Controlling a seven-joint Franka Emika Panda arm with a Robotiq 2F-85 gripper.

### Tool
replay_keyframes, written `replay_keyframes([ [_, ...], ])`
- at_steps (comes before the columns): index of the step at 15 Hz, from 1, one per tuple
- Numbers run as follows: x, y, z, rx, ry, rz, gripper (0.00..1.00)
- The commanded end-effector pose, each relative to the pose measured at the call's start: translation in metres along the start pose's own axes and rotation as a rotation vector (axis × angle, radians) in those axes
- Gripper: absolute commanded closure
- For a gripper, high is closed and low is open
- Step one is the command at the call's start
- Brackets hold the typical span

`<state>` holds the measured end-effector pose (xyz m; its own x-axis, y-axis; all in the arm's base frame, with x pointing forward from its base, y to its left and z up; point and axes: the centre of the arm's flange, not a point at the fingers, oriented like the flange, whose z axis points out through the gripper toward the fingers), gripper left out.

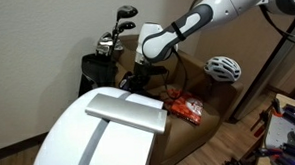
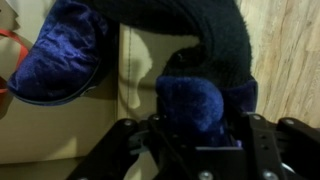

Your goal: Pick up the black object from the chair rest and put it on the sitting base of the couch.

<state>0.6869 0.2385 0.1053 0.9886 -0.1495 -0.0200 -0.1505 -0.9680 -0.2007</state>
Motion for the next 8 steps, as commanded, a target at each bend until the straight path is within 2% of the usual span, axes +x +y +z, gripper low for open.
replay_keyframes([
  [1,0.002,0.006,-0.007,-0.019,0.011,-0.018,0.72],
  [4,-0.007,0.021,-0.02,-0.028,0.021,-0.005,0.92],
  [6,-0.023,0.042,-0.039,-0.028,0.039,0.027,0.95],
  [8,-0.035,0.06,-0.057,-0.065,0.06,0.067,0.96],
])
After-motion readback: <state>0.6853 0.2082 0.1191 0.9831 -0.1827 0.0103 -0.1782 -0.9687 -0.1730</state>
